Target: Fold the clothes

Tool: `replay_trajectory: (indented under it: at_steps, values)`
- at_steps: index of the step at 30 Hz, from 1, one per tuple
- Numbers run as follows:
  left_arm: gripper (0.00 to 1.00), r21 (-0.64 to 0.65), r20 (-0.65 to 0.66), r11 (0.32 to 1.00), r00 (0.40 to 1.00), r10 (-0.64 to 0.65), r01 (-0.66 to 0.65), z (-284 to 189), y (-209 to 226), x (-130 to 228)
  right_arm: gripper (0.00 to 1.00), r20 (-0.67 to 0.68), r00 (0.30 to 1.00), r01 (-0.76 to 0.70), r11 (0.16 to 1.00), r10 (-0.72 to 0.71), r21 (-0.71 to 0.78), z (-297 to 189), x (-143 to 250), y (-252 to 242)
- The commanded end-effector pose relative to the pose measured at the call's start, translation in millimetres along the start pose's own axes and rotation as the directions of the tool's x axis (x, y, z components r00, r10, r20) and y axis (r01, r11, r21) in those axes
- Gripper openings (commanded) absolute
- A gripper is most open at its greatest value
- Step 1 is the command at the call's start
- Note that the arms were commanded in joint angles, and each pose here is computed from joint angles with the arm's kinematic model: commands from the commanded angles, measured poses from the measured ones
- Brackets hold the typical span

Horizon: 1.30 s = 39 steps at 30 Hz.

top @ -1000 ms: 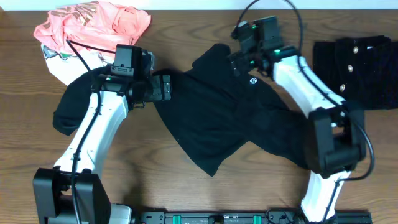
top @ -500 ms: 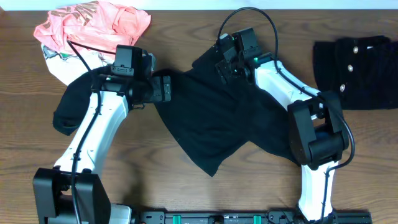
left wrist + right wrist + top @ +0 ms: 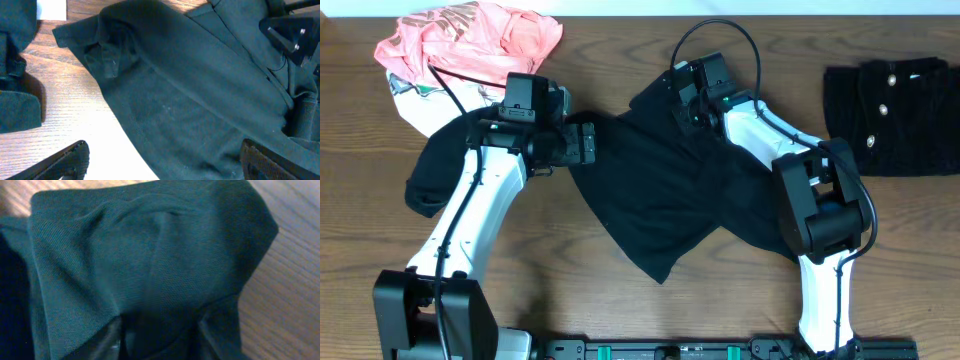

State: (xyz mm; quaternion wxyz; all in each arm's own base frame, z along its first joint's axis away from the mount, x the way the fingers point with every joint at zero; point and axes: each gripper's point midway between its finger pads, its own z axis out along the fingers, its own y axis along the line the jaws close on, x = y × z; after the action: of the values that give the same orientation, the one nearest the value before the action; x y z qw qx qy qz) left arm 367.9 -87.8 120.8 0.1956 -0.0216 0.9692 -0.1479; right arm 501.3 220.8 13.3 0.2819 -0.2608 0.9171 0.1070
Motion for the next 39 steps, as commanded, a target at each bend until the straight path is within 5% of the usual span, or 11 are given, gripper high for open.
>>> replay_trajectory:
  at_steps: [1, 7, 21, 29, 30, 31, 33, 39]
  values:
    - [0.96, 0.001, 0.0, 1.0, 1.0, -0.01, 0.01, -1.0, 0.0, 0.0, 0.32, -0.018, 1.0, -0.016, 0.999, 0.016, 0.028, 6.6, 6.3, -6.0]
    - [0.96, 0.001, 0.0, 1.0, 1.0, -0.01, 0.01, -1.0, -0.1, -0.1, 0.02, -0.001, 0.998, -0.06, 0.985, 0.061, 0.164, 1.0, 0.9, -37.4]
    - [0.96, 0.001, -0.001, 1.0, 1.0, -0.01, 0.01, -1.0, 0.0, 0.1, 0.01, 0.214, 0.97, -0.17, 0.949, 0.114, 0.265, -73.5, -91.4, -131.6]
    - [0.96, -0.002, -0.014, 1.0, 1.0, -0.013, 0.013, -0.4, 1.0, 3.8, 0.01, 0.315, 0.934, -0.28, 0.896, 0.171, 0.345, -99.9, -83.5, -216.9]
    - [0.96, -0.002, -0.014, 1.0, 1.0, -0.013, 0.013, -0.4, 1.0, 3.8, 0.04, 0.322, 0.929, -0.294, 0.89, 0.18, 0.349, -100.9, -80.0, -226.4]
    - [0.96, -0.002, -0.014, 1.0, 1.0, -0.013, 0.013, -0.4, 0.9, 3.8, 0.23, 0.327, 0.925, -0.307, 0.885, 0.191, 0.351, -101.4, -77.1, -232.7]
    - [0.96, -0.002, -0.014, 1.0, 1.0, -0.013, 0.013, -0.3, 0.9, 3.9, 0.99, 0.325, 0.922, -0.325, 0.875, 0.209, 0.358, -103.2, -70.1, -243.3]
    - [0.96, -0.002, -0.012, 1.0, 1.0, -0.013, 0.013, 0.6, 1.2, 3.6, 0.99, 0.29, 0.927, -0.337, 0.87, 0.239, 0.359, -116.0, -59.8, -245.4]
